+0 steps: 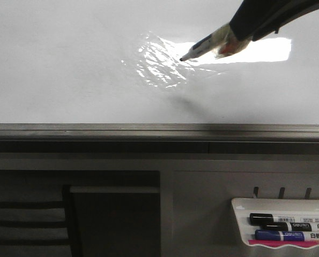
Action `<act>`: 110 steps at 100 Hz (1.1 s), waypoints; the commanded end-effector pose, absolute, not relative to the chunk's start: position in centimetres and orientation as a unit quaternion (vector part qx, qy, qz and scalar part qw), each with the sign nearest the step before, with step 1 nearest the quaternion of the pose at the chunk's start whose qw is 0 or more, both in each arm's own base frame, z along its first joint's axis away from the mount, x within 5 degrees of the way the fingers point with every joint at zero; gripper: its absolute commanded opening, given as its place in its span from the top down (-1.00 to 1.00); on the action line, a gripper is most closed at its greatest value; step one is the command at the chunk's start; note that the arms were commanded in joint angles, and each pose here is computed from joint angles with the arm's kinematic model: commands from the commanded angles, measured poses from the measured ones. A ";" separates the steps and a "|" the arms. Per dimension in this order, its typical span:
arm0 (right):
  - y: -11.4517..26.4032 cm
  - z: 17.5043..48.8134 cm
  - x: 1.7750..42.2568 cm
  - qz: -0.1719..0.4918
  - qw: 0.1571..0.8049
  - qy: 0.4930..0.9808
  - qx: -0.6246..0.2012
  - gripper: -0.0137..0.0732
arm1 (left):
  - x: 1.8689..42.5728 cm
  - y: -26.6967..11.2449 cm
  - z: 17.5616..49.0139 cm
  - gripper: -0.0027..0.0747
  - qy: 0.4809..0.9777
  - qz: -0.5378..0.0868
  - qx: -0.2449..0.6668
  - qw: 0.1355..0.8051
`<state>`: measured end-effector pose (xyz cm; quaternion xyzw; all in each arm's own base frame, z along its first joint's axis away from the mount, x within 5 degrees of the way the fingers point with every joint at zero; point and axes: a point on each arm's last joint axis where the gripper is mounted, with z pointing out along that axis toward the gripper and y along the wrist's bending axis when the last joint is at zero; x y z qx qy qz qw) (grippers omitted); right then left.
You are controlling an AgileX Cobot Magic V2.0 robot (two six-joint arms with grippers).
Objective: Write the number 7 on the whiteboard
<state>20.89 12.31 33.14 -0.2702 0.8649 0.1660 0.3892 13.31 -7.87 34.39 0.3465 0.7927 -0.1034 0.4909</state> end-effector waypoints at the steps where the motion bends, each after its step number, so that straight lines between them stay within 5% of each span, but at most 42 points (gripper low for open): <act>1: 12.9 35.3 22.3 0.174 0.448 0.840 -0.252 0.83 | 13.5 -7.9 35.9 -0.06 0.773 -0.114 0.321 0.536; 50: 14.1 33.8 25.4 0.162 0.441 0.847 -0.247 0.83 | 13.6 -7.9 36.1 -0.06 0.768 -0.113 0.317 0.546; 110: 10.6 33.4 26.0 0.140 0.407 0.880 -0.204 0.83 | 13.6 -7.9 36.1 -0.06 0.767 -0.112 0.316 0.547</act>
